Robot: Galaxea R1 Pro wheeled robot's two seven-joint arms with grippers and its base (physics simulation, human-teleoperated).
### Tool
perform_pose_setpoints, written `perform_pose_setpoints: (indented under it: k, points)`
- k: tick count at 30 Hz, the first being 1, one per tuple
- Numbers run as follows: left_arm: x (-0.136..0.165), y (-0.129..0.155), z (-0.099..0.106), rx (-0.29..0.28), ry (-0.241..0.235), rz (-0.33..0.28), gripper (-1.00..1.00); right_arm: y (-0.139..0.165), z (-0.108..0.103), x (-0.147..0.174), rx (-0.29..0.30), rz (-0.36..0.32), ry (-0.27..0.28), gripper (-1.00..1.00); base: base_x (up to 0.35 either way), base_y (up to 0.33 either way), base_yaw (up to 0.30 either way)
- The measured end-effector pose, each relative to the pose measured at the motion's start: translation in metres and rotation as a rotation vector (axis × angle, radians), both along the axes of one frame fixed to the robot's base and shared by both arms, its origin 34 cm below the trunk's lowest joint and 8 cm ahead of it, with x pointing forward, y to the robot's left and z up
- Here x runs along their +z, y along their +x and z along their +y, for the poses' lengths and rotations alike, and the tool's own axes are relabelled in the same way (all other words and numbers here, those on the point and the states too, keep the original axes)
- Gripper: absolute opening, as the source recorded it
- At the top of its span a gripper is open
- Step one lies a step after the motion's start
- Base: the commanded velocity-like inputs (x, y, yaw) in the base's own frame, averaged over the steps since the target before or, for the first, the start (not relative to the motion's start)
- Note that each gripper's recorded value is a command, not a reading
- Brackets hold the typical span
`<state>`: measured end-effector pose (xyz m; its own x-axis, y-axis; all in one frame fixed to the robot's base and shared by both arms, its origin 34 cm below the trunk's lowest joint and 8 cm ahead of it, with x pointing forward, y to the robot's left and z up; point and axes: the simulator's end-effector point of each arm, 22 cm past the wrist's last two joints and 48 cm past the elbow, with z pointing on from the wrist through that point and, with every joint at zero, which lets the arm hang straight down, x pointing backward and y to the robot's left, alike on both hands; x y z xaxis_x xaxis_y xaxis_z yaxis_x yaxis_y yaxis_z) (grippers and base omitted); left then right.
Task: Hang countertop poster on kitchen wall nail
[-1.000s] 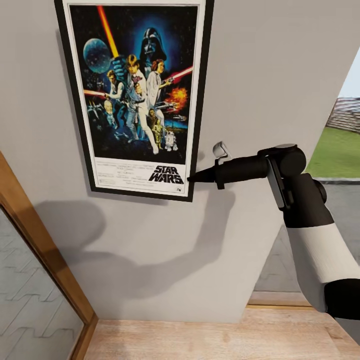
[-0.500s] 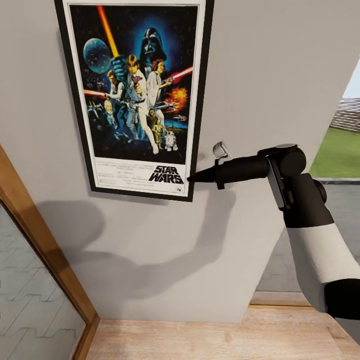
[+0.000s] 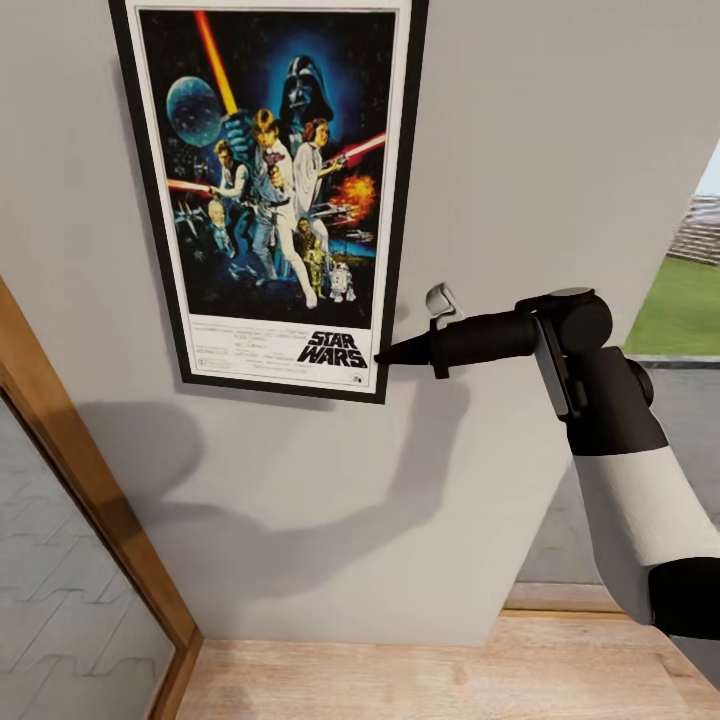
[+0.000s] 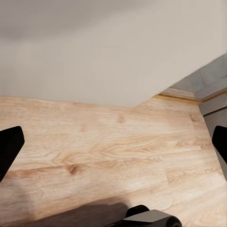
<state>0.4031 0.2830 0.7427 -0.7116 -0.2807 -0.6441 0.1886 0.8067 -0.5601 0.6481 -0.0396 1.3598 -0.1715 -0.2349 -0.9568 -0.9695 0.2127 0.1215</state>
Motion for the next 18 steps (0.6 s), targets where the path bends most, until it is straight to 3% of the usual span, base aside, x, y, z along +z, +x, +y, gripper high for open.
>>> perform_pose_setpoints:
  k: [18]
  points:
    - [-0.0001, 0.0000, 0.0000, 0.000, 0.000, 0.000, 1.00, -0.0001, 0.0000, 0.0003, 0.001, 0.000, 0.001, -1.00, 0.000, 0.011, 0.000]
